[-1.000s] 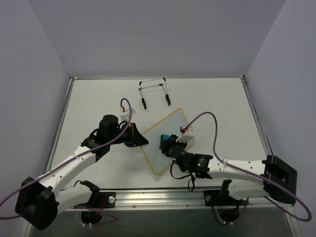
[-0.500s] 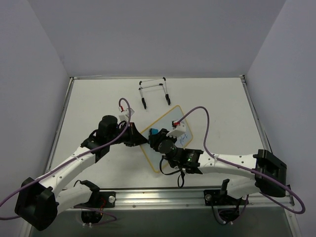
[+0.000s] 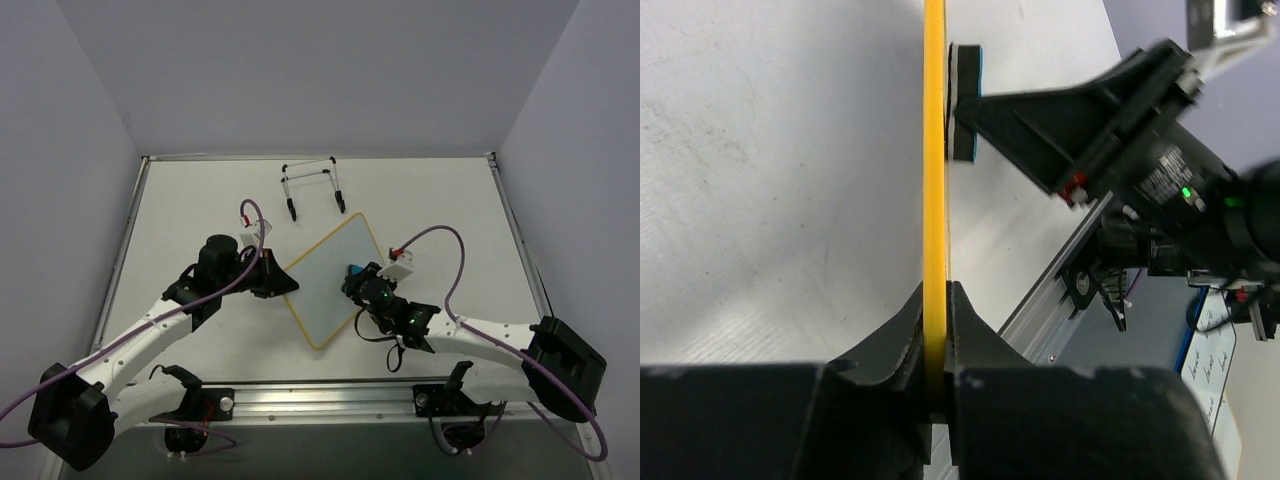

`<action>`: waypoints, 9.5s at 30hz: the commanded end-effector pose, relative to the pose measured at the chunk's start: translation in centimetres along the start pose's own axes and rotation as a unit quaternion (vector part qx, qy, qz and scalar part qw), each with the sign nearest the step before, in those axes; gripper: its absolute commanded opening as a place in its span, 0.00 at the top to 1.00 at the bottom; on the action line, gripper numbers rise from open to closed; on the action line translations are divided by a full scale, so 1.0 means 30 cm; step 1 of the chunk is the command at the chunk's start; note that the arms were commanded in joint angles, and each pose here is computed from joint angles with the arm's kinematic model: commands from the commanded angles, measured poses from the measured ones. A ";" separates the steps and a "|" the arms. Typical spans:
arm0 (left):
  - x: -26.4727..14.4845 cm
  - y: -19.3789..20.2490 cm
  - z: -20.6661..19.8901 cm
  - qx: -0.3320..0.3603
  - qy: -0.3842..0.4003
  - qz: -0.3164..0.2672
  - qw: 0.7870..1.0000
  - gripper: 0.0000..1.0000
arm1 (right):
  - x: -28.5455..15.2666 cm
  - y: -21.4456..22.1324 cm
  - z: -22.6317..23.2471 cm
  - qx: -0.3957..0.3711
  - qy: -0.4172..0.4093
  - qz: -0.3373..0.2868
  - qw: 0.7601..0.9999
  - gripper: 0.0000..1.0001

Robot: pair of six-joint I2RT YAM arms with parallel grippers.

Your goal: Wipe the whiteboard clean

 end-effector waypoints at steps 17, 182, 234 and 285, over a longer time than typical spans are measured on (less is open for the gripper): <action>-0.021 -0.024 -0.099 0.027 0.069 0.015 0.997 0.98 | 0.080 -0.024 -0.280 -0.014 -0.005 0.093 0.996 1.00; -0.208 -0.060 -0.172 0.095 0.007 -0.050 0.994 0.98 | 0.222 -0.232 -0.536 -0.158 0.266 0.314 0.898 0.88; -0.087 -0.745 -0.110 0.236 0.206 -0.020 0.949 0.98 | -0.238 -0.628 -0.274 -0.155 0.113 0.002 0.982 0.00; -0.056 -1.266 0.492 0.171 0.076 -0.131 0.973 0.98 | -0.183 -0.540 -0.236 -0.204 0.140 0.049 0.968 0.00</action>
Point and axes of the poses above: each gripper's point midway between its finger pads, its own x axis out along the fingers, its own z axis along the line the jaws close on, y = z × x, the point moved 9 cm from there along -x, back along the fingers, and after that the axes turned 8 degrees about -x, right-handed, at the moved point
